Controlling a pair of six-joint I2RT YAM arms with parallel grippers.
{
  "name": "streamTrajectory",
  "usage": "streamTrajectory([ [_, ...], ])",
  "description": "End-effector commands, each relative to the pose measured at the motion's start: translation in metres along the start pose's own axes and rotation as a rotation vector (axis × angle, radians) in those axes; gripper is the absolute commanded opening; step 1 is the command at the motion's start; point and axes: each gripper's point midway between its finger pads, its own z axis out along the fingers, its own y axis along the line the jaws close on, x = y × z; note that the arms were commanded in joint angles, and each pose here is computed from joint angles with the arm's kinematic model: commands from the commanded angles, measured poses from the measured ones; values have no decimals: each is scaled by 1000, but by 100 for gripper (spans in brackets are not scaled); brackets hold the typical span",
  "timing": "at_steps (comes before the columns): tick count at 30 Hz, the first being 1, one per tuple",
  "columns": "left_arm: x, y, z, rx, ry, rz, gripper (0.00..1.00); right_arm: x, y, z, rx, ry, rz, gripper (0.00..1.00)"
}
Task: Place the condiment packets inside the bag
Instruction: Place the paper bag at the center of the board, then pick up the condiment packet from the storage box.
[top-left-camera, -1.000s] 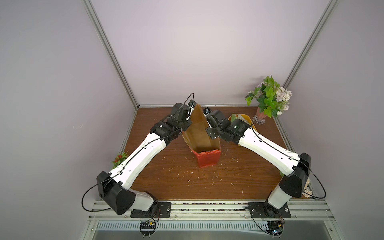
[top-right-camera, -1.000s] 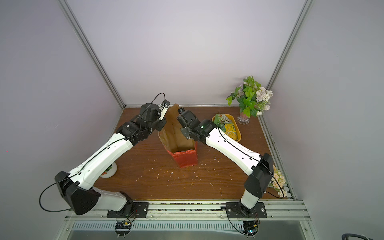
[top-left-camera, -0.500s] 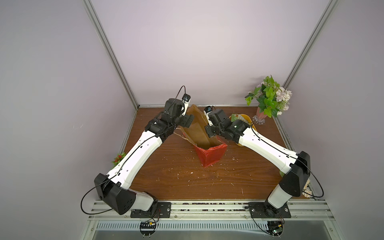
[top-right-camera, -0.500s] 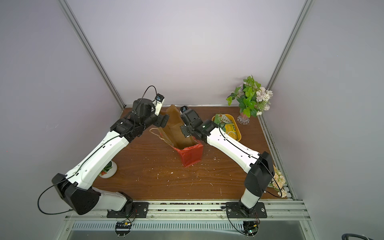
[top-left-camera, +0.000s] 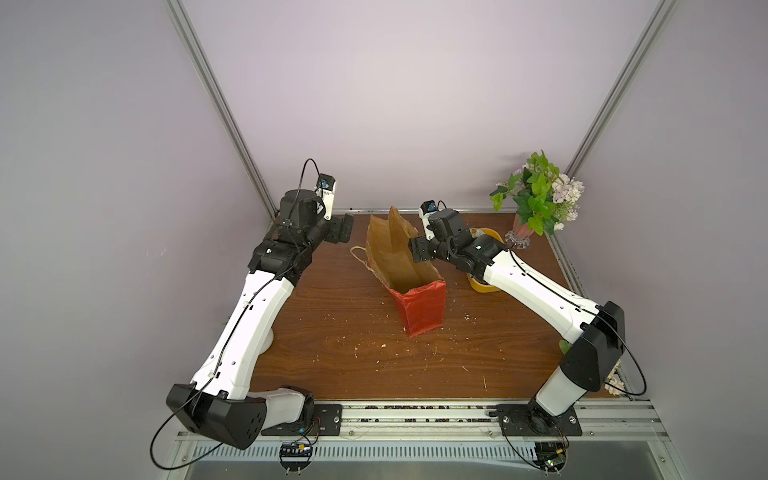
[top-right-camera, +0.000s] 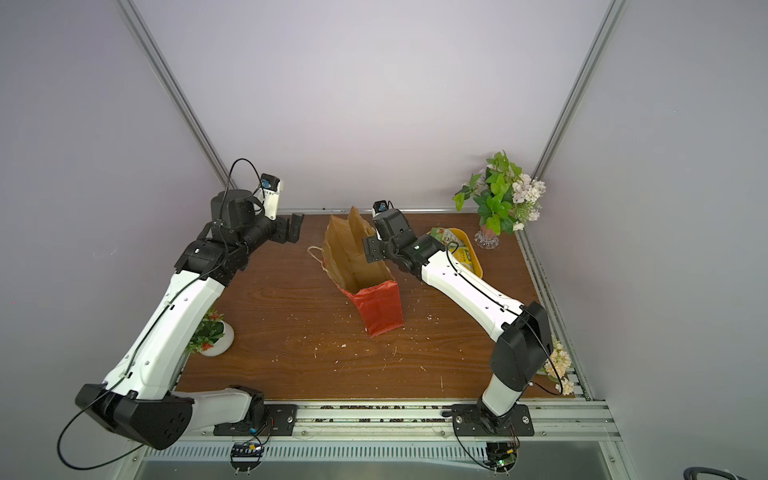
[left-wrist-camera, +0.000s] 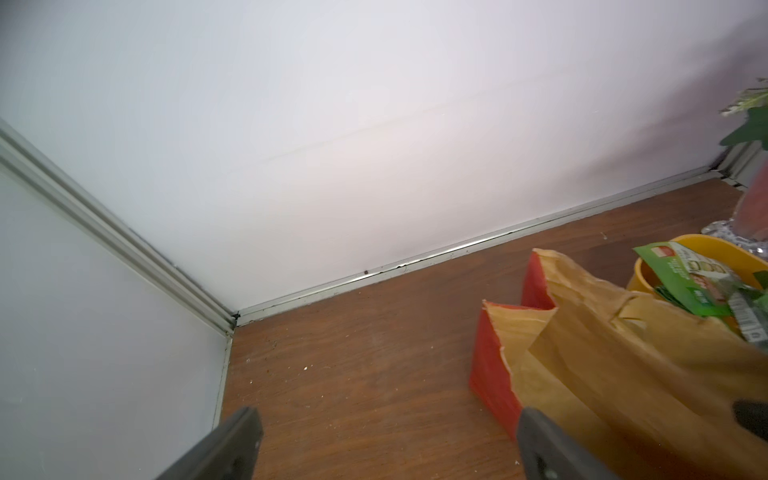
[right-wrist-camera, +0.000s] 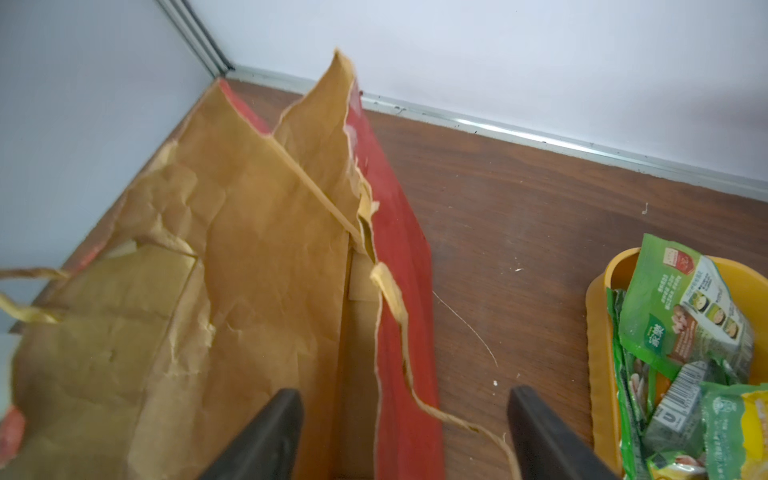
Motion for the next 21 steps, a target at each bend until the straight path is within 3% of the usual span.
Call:
streamTrajectory([
  [1, 24, 8, 4, 55, 41, -49, 98, -44, -9, -51, -12, -172, 57, 91],
  [4, 42, 22, 7, 53, 61, -83, 99, -49, -15, -77, -24, -231, 82, 99],
  [11, 102, 42, 26, 38, 132, -155, 99, -30, -66, -125, 55, -313, 170, 99],
  [16, 142, 32, 41, 58, 163, -173, 99, 40, -123, -103, 190, -212, 250, 98],
  [21, 173, 20, 51, 98, 202, -185, 99, 130, -142, -69, 207, -102, 313, 95],
])
